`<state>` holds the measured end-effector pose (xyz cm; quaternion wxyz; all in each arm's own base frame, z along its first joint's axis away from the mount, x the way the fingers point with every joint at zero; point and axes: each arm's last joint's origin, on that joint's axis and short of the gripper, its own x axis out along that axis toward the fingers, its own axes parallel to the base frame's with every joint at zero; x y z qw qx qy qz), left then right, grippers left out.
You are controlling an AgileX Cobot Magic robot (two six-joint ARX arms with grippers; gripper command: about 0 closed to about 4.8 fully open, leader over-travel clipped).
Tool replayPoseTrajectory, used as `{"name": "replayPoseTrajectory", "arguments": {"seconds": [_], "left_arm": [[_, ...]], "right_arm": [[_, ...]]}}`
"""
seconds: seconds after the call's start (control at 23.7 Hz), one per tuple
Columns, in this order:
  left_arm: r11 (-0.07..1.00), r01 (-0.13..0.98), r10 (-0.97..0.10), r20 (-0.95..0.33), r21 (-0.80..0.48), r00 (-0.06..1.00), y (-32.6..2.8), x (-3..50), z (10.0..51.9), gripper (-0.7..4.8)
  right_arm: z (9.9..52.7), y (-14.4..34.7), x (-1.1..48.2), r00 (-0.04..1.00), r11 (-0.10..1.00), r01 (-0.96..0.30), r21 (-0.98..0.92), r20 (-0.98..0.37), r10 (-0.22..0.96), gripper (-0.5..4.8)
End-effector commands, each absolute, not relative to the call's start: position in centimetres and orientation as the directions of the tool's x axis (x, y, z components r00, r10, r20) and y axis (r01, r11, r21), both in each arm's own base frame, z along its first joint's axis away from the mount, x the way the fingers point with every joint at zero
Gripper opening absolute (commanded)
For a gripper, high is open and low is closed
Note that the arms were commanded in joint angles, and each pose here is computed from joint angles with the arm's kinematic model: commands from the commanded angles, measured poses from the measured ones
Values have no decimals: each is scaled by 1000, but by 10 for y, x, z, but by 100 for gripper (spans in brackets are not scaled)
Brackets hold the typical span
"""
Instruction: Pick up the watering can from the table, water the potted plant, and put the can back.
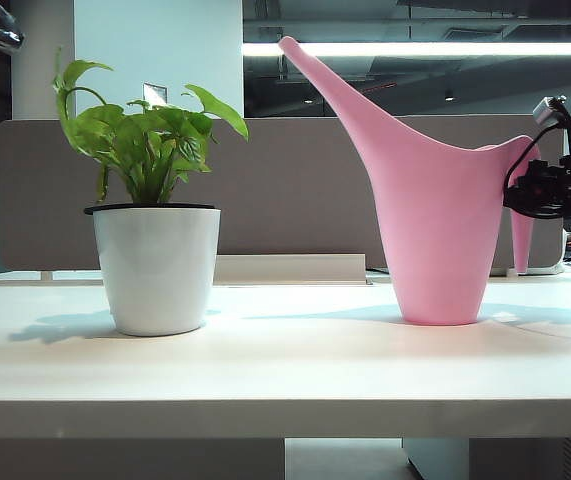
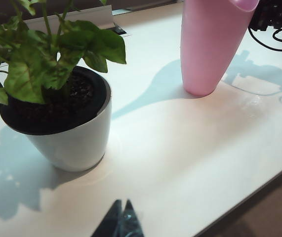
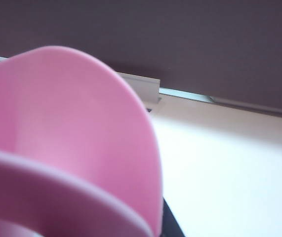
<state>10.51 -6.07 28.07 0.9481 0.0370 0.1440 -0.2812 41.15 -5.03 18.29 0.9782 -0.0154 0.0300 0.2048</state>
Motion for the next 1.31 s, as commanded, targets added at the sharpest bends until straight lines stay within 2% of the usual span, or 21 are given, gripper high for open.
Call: {"name": "replayPoseTrajectory", "arguments": {"seconds": [0.04,0.51,0.93,1.31], "left_arm": [[838,545,-525,-280,-9,803,-61,105,283,-5],[838,545,-525,-281,-9,803,-61,105,283,-5],[838,545,-525,-281,-9,803,-61,105,283,-5],[838,545,-525,-279,-9,804,-61,105,284,-5]], "right_arm": [[192,-52,417,919,924,-383,16,-94,383,-1],[250,-45,419,934,933,-357,-40,-30,356,-1],[282,-30,425,927,926,-374,-52,-10,374,-1],[339,-18,424,932,923,-358,-139,6,362,-1]]}}
